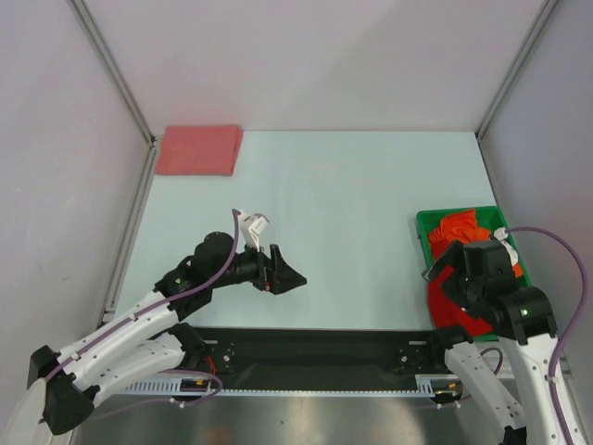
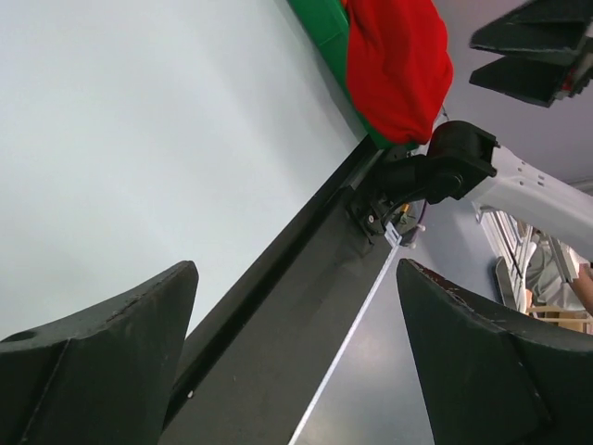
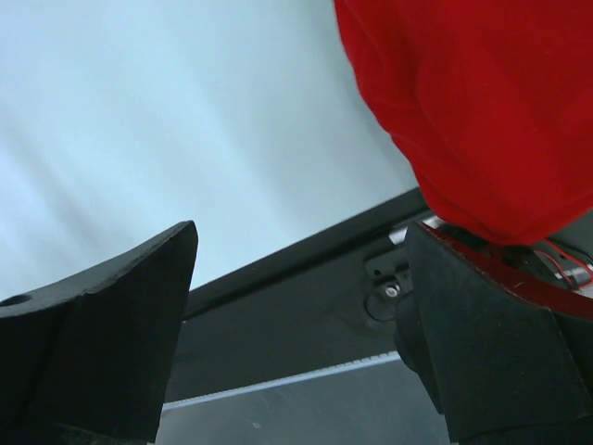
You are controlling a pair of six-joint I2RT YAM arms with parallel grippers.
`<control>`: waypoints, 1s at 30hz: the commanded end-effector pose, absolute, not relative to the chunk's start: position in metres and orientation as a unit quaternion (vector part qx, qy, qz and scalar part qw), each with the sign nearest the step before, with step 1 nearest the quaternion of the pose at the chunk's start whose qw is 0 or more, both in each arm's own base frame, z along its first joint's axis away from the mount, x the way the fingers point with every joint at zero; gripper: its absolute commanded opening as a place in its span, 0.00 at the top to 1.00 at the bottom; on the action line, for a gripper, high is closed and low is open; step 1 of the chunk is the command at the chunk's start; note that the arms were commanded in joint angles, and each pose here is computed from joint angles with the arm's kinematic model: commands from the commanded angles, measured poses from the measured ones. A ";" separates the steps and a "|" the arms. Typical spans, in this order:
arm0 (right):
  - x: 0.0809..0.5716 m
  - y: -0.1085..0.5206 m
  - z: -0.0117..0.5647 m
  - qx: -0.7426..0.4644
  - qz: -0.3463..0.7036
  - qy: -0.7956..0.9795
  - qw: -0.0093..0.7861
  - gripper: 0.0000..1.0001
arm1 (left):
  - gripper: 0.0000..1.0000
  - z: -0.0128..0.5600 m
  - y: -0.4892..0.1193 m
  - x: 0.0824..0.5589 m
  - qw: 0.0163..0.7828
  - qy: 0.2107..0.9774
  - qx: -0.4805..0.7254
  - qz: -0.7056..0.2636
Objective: Fold and stack the t-shirts
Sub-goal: Grab the tshirt from the pile
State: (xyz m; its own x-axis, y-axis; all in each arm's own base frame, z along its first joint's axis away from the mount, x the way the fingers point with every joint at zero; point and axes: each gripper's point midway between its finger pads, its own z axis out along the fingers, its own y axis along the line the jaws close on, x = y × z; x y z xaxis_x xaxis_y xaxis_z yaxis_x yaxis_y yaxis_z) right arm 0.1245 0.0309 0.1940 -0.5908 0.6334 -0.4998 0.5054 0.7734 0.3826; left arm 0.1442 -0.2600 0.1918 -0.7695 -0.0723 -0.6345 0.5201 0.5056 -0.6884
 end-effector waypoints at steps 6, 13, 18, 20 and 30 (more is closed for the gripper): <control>0.151 0.002 0.194 0.337 -0.007 0.885 0.320 0.00 | 0.05 0.216 -0.264 0.144 0.330 0.784 0.150 -0.504; 0.172 -0.040 0.168 0.381 -0.090 0.873 0.291 0.09 | 0.05 0.226 -0.262 0.140 0.338 0.774 0.168 -0.508; 0.178 -0.066 0.149 0.452 -0.067 0.855 0.246 0.18 | 0.05 0.229 -0.263 0.138 0.345 0.766 0.178 -0.513; 0.182 -0.072 0.144 0.460 -0.063 0.853 0.238 0.20 | 0.05 0.228 -0.265 0.139 0.343 0.764 0.179 -0.517; 0.205 -0.075 0.115 0.470 -0.054 0.854 0.217 0.45 | 0.05 0.232 -0.268 0.137 0.337 0.757 0.198 -0.523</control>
